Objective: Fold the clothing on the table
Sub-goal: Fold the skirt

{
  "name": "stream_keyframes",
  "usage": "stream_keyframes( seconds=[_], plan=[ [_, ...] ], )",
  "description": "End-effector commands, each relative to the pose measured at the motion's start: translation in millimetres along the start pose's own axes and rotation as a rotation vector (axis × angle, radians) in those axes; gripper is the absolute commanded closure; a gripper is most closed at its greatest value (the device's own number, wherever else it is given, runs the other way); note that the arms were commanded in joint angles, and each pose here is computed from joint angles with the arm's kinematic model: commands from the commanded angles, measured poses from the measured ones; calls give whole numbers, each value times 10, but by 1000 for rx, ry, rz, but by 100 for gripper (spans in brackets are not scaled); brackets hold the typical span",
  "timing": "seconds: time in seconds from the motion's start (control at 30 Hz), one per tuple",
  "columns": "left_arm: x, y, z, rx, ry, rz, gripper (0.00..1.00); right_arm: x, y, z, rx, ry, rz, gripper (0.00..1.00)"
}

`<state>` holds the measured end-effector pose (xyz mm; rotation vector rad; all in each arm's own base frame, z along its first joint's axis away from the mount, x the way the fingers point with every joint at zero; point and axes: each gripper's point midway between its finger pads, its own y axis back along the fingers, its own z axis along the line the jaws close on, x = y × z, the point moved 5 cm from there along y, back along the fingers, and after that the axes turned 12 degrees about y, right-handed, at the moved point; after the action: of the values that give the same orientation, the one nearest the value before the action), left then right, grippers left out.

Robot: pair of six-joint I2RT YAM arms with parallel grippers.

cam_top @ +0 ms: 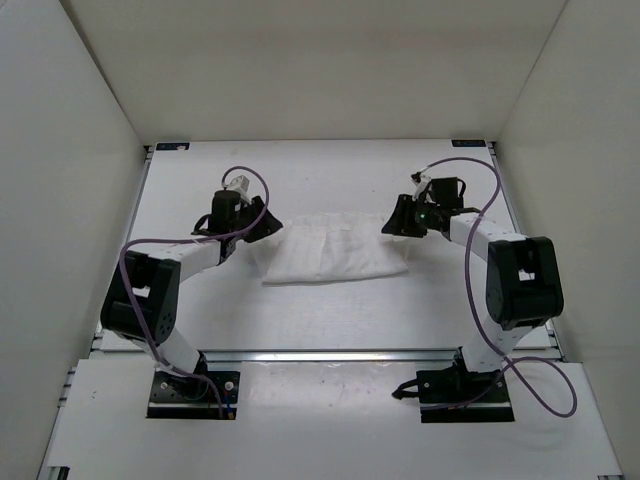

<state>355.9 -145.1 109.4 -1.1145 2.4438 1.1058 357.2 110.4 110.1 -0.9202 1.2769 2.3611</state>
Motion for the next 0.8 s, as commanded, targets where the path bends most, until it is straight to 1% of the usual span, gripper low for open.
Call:
stream_keyframes(
  seconds=[0.0,0.13,0.27,0.47,0.57,0.63,0.67,0.7,0.77],
  plan=[
    [-94,-143,-187,47,-57,-35,44,-277,-139,-49,-15,76,-63,61],
    [-53,-279,-170,14,-83,-27,44,-319,-219,-101,-27,81,-56,62],
    [4,-385,-124,-28,-100,14,45,-275,-336,-142,-38,77,-25,61],
    [81,-452,-159,-22,-132,37,45,-266,-482,-174,-55,78,5,61],
    [113,-469,-150,-15,-141,59,43,-278,-553,-140,-68,82,21,64],
    [124,-486,-168,-3,-137,72,45,-286,-567,-162,-66,79,23,68],
    [176,-500,-135,-7,-137,96,53,-282,-582,-147,-78,68,28,76],
    [139,-511,-181,4,-149,87,60,-277,-585,-146,-76,75,23,85],
    [128,-514,-217,20,-138,91,93,-308,-559,-108,-98,72,14,100]
  ],
)
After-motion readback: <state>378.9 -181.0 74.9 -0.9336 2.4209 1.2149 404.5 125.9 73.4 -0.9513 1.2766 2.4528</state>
